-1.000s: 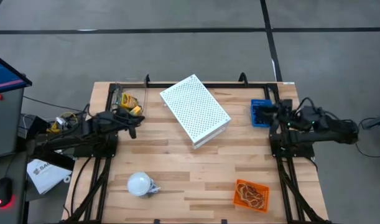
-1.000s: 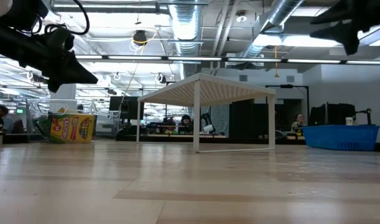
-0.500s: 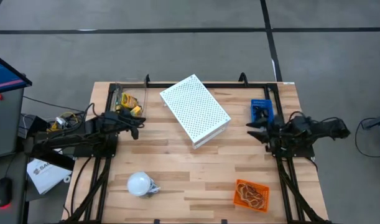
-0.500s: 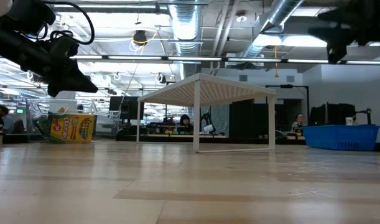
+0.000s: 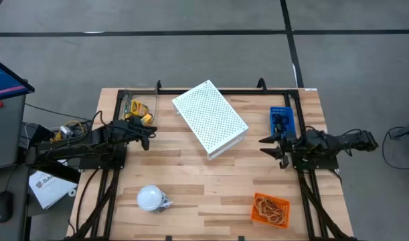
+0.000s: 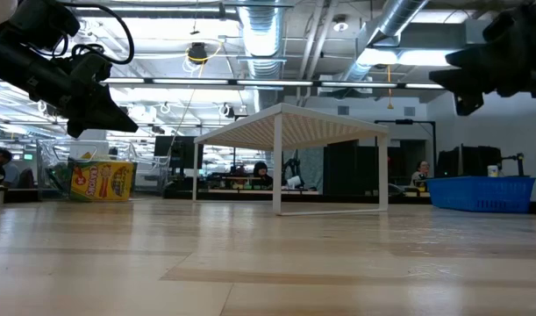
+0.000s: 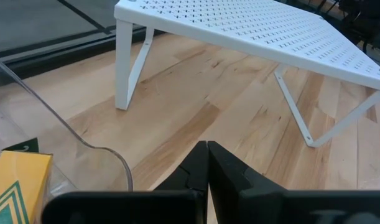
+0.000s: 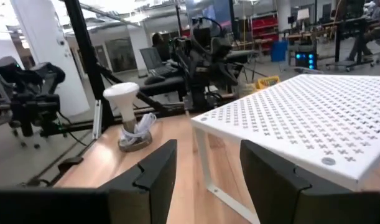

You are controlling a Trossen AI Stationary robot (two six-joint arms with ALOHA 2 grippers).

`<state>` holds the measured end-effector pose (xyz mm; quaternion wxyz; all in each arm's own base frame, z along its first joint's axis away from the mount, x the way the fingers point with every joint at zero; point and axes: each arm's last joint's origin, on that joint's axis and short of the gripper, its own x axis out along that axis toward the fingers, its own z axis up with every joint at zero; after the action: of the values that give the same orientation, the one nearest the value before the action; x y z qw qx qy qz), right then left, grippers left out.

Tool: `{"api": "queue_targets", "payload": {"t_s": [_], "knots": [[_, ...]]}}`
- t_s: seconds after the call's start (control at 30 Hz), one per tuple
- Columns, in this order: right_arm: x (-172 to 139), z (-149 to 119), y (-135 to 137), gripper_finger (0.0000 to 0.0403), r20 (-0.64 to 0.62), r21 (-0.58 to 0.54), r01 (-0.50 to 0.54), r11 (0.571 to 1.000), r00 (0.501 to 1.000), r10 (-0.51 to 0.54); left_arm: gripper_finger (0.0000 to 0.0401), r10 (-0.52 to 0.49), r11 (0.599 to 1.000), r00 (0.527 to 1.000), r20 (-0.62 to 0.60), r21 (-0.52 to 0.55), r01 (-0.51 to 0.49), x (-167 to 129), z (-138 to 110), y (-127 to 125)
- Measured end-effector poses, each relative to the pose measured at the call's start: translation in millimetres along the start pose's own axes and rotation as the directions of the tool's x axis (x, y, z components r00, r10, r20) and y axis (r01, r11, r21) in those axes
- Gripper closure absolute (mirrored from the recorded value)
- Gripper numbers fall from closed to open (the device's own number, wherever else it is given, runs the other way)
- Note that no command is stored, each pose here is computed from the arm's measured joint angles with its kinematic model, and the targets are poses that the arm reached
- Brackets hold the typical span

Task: Pick & Place Office Desk Supplies
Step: Put the transparent bin on the shelf

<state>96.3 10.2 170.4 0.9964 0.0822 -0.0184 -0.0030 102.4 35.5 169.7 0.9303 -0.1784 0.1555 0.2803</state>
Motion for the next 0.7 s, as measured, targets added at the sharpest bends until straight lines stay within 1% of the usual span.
{"api": "queue_targets", "payload": {"t_s": [0.13,0.27,0.7], "knots": [[0.5,-0.2,-1.9,0.023,-0.001,-0.013,0.025,1.0,1.0,-0.025,0.0401,0.0,1.0,1.0,0.0,0.0,0.0,0.0,0.0,0.0],[2.7,-2.7,-3.5,0.023,-0.032,-0.008,0.045,0.999,0.998,-0.045,0.0401,-0.001,1.0,1.0,0.0,0.0,0.001,0.0,0.0,0.0],[3.6,-3.9,-3.6,0.023,-0.047,-0.005,0.051,0.999,0.998,-0.051,0.0401,-0.001,1.0,1.0,0.001,0.0,0.001,0.0,0.1,0.0]]}}
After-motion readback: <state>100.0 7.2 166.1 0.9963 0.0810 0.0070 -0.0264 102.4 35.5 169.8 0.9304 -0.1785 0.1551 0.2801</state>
